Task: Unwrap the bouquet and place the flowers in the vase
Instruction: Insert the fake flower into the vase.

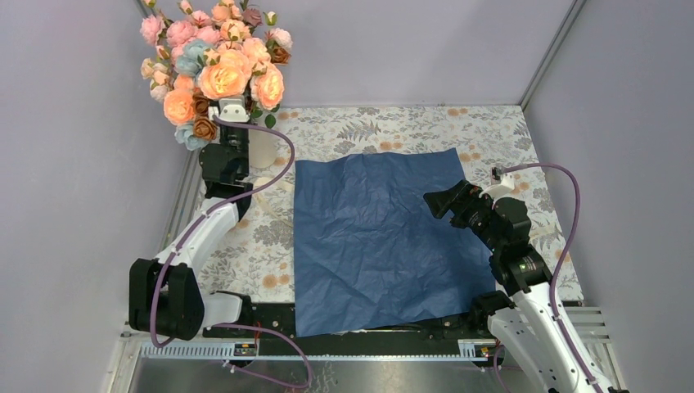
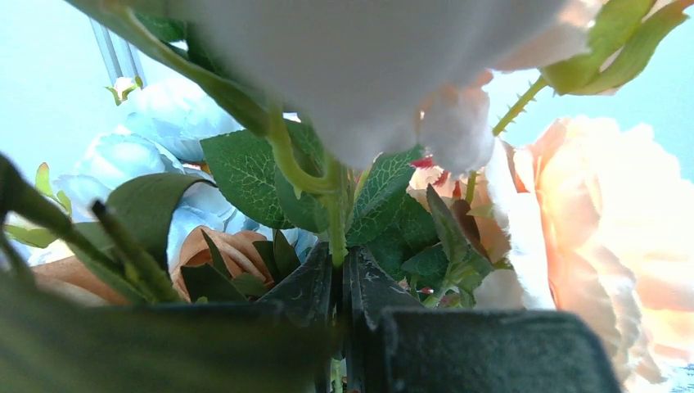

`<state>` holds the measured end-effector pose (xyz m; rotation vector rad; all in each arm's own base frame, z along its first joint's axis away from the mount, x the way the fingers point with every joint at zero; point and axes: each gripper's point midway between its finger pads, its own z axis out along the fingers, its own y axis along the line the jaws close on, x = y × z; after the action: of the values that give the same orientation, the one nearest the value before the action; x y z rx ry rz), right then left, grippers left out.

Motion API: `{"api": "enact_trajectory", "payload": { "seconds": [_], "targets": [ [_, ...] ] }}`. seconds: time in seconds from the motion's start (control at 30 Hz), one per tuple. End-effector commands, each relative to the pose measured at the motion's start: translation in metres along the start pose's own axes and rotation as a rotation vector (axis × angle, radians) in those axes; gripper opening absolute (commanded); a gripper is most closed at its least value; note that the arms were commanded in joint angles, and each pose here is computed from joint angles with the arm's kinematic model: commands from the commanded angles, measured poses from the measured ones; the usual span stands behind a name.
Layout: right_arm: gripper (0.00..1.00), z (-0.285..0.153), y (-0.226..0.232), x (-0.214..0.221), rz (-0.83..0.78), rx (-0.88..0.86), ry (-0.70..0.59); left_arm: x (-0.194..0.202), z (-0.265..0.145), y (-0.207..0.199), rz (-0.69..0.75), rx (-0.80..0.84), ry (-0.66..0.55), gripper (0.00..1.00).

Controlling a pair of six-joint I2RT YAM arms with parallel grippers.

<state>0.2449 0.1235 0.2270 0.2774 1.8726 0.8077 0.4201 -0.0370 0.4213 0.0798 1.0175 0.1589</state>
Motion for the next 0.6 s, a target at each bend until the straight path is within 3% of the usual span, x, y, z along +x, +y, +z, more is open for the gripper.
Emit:
{"api": "enact_trajectory", "payload": {
  "seconds": [0.0, 0.27, 0.57],
  "targets": [
    [0.91, -0.002, 0.004, -0.001, 0.000, -0.025, -0.004, 0.047, -0.003, -0.001, -0.002, 0.010, 0.169, 0.00],
    [0.91, -0.002, 0.004, 0.001, 0.000, -0.028, 0.000, 0.058, -0.004, -0.002, -0.028, 0.021, 0.194, 0.00],
    [0.91, -0.004, 0.004, 0.001, 0.001, -0.032, -0.003, 0.044, -0.008, -0.002, -0.046, 0.035, 0.155, 0.00]
  ]
}}
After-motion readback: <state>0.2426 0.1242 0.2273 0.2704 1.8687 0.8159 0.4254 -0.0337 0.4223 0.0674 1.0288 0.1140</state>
